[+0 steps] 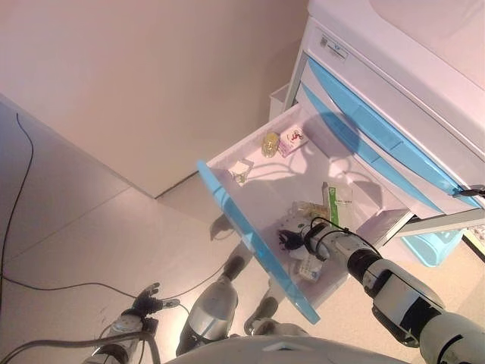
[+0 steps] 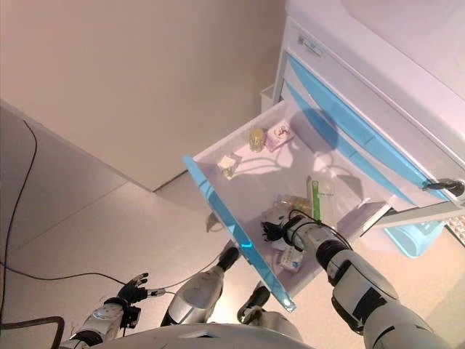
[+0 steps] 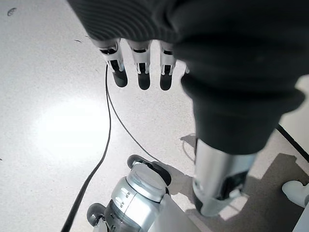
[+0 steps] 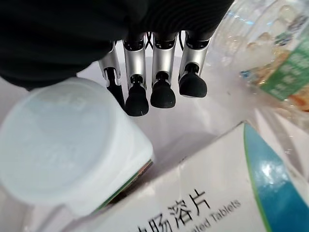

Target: Open the drawer and pick up the medicine

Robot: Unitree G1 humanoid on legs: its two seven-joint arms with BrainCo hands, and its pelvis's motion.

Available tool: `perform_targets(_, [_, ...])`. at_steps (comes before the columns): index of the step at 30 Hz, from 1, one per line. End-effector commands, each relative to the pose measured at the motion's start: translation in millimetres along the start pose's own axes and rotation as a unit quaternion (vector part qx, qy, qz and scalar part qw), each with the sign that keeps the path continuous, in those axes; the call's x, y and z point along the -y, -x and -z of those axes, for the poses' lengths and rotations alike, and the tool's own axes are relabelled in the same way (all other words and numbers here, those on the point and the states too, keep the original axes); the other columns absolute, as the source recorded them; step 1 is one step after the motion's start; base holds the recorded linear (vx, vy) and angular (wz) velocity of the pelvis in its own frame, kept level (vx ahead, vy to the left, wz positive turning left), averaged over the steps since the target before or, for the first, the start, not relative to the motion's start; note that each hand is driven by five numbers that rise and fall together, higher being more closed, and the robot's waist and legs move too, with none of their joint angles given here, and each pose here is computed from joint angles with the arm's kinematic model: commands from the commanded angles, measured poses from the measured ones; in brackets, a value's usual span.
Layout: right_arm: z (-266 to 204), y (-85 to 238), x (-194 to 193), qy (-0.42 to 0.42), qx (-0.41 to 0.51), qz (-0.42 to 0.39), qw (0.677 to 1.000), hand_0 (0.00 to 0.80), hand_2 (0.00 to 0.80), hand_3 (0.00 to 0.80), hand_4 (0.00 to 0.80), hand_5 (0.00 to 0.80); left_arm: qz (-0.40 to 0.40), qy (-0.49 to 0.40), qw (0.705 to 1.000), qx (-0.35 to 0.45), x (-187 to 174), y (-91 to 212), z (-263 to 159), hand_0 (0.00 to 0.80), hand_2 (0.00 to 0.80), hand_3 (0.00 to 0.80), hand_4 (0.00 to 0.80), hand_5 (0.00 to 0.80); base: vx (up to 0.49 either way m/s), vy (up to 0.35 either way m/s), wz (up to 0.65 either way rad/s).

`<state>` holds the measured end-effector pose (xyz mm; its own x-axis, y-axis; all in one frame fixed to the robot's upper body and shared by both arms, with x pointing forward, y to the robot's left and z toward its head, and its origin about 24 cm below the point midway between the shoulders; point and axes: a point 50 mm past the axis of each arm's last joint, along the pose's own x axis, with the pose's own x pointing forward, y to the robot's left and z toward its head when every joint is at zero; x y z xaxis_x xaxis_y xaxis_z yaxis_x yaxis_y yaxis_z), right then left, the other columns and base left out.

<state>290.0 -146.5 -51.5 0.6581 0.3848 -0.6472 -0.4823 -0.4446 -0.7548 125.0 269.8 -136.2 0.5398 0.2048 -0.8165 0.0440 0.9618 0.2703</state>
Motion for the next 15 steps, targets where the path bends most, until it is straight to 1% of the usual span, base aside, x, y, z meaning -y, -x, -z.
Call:
perform_targets(1, [0.4, 5.5, -11.9, 0.010, 0.002, 0.001, 1.000, 0.800, 0.800, 0.800, 0.800, 0.800, -0.002, -0.010, 1.000, -0.010, 0.8, 3.2, 11.2, 0.000, 0.000, 0.000, 0.000, 0.000, 0.000, 0.000, 0.00])
perform_targets(7, [1.0, 7.7, -2.0, -0.001, 0.012, 0.040, 0.999, 0.800, 0.800, 0.800, 0.800, 0.800, -0.006, -0.013, 0.999, -0.033, -1.7, 4.9, 19.4, 0.000, 0.000, 0.000, 0.000, 0.000, 0.023, 0.002, -0.04])
perform_targets(8, [1.6, 8.3, 0.2, -0.008, 0.012, 0.048, 0.999, 0.649, 0.649, 0.649, 0.649, 0.649, -0.006, -0.013, 0.999, -0.037, -1.2, 5.3, 21.0, 0.000, 0.000, 0.000, 0.000, 0.000, 0.048, 0.018, -0.09])
perform_targets(9, [2.4, 8.8, 2.9, -0.018, 0.010, 0.054, 0.998, 0.000, 0.000, 0.000, 0.000, 0.000, -0.006, -0.013, 0.999, -0.039, -0.7, 5.3, 21.6, 0.000, 0.000, 0.000, 0.000, 0.000, 0.047, 0.021, -0.14])
perform_targets(15, [1.8, 11.5, 10.9, -0.049, 0.008, 0.073, 0.996, 0.000, 0.000, 0.000, 0.000, 0.000, -0.003, -0.007, 0.999, -0.036, 3.6, 5.3, 21.3, 0.000, 0.000, 0.000, 0.000, 0.000, 0.009, 0.021, -0.09])
